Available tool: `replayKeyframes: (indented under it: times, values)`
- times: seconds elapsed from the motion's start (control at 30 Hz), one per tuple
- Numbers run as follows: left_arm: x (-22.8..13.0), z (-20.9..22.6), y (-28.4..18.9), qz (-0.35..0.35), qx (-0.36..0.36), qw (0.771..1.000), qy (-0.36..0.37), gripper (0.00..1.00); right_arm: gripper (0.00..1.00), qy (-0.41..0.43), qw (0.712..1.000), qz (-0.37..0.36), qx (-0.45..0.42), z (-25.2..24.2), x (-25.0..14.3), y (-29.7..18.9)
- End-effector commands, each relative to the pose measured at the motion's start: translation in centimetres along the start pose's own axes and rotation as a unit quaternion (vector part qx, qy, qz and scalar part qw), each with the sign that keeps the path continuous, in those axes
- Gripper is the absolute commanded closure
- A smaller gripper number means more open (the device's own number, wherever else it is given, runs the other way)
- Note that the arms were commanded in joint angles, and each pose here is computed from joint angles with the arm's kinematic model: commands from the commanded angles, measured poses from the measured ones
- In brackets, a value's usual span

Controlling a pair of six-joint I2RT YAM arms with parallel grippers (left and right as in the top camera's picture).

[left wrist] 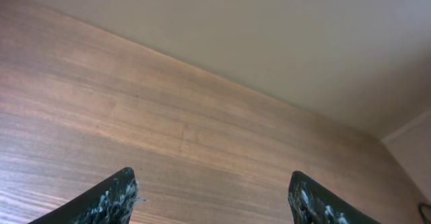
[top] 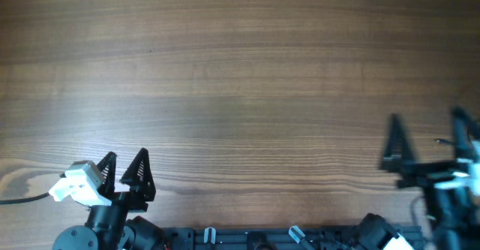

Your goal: Untangle cables

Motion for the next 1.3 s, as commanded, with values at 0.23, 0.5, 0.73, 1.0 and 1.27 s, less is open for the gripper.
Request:
replayKeyframes:
  times: [0.23,0.5,0.73,1.0,1.27]
  values:
    - [0.0,0.3,-0.2,-0.004,0.007,1.0,-0.001,0.25,0.0,-0.087,0.946,-0.033,0.311,10.0,-9.7,2.1]
    - [-0.1,0.3,-0.2,-0.002,0.009,1.0,0.0,0.25,0.0,-0.051,0.921,0.056,0.383,12.0,-16.7,1.7]
    - [-0.1,0.3,-0.2,-0.002,0.009,1.0,0.0,0.25,0.0,-0.01,0.915,0.112,0.388,12.5,-22.3,1.4]
    - [-0.3,0.5,-0.2,0.005,0.014,1.0,0.004,0.24,0.02,-0.007,0.915,0.134,0.381,12.4,-24.4,1.2]
    - [-0.5,0.6,-0.2,0.009,0.017,1.0,0.006,0.22,0.01,-0.018,0.92,0.168,0.353,12.2,-25.8,1.9]
Point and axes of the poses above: each gripper's point midway between its finger pads, its own y axis out along the fingers, its own z axis along the line the jaws close on, x = y × z, the point moved 7 cm from there along -y, back along the fingers, and after that the axes turned 4 degrees about -y, right-handed, at the moved point
